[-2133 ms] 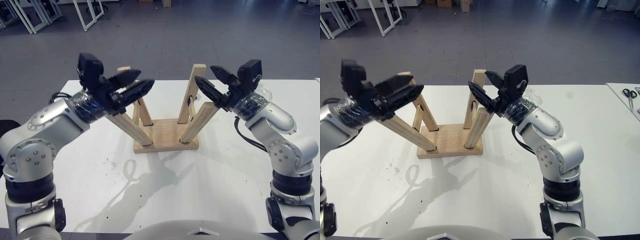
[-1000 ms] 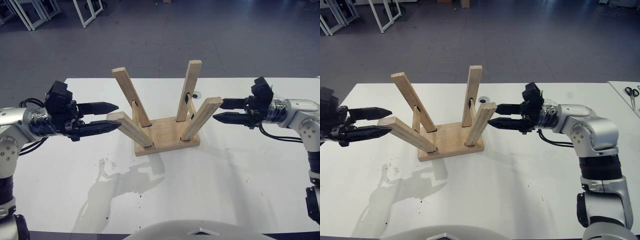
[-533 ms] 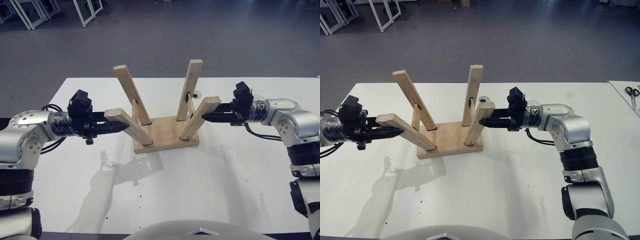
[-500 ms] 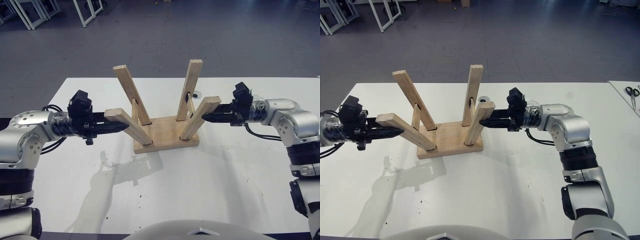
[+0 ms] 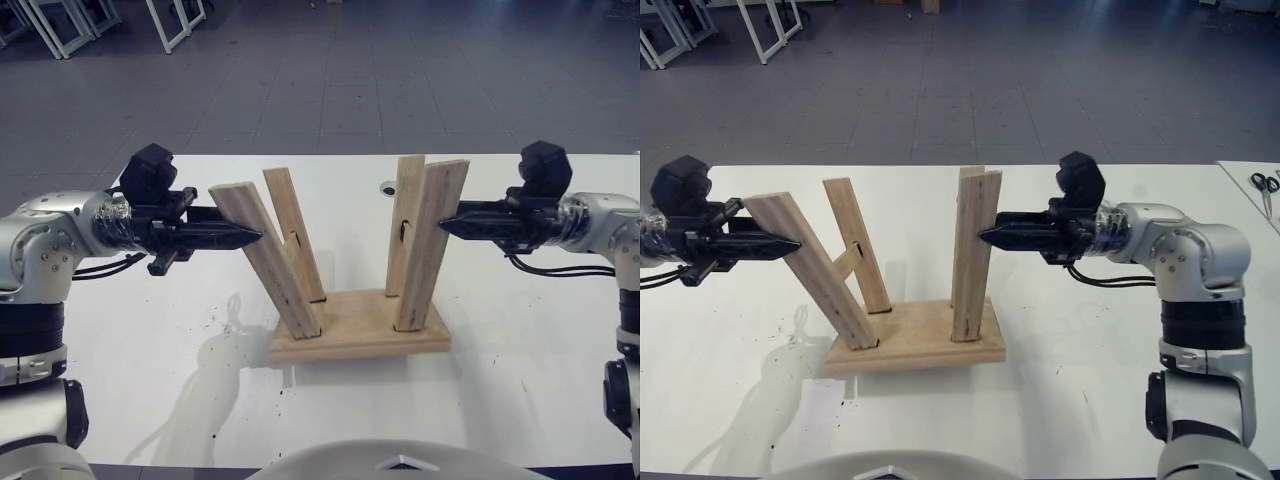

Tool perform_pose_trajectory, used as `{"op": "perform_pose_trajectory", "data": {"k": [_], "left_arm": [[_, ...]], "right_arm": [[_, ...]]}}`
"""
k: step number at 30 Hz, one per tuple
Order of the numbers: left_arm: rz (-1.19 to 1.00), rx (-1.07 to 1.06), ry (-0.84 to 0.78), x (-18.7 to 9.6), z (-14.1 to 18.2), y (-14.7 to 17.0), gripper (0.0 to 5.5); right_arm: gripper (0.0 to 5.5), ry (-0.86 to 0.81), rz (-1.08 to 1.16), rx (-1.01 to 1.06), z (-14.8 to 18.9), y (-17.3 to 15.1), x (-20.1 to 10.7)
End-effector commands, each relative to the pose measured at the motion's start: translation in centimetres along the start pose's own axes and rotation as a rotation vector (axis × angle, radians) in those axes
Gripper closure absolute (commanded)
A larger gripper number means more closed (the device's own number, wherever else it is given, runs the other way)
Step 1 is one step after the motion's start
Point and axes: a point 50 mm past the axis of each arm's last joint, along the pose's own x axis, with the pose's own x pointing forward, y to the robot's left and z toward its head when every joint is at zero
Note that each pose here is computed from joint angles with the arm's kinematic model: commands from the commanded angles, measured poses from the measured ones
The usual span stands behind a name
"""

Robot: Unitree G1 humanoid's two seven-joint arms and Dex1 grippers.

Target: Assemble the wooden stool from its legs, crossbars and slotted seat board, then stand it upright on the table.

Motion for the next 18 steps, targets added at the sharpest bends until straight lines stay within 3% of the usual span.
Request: {"op": "perform_pose_trajectory", "data": {"k": [1,3,6,8,11,14,18], "left_arm": [[0.029,-0.183,-0.073,0.9,-0.9,2.7,4.4],[0.035,-0.257,-0.076,1.2,-1.8,3.5,4.4],[0.134,-0.512,-0.091,2.1,-5.1,6.5,3.8],[0.2,-0.608,-0.109,2.5,-6.3,8.0,3.47],[0.255,-0.672,-0.216,2.8,-6.3,9.6,3.1],[0.269,-0.702,-0.334,2.9,-5.6,10.5,3.1],[0.27,-0.658,-0.393,1.3,-4.4,10.0,3.1]], "right_arm": [[4.49,-0.05,-0.147,0.125,-0.6,-2.4,-1.5],[4.49,-0.049,-0.189,0.174,-1.6,-3.3,-2.0],[4.49,-0.104,-0.309,0.327,-4.0,-6.4,-2.9],[3.95,-0.078,-0.405,0.363,-5.0,-8.2,-3.0],[3.43,-0.058,-0.464,0.388,-5.1,-9.8,-2.3],[3.43,-0.048,-0.518,0.404,-5.0,-10.6,-2.0],[3.43,-0.099,-0.537,0.376,-4.1,-10.0,-4.0]]}}
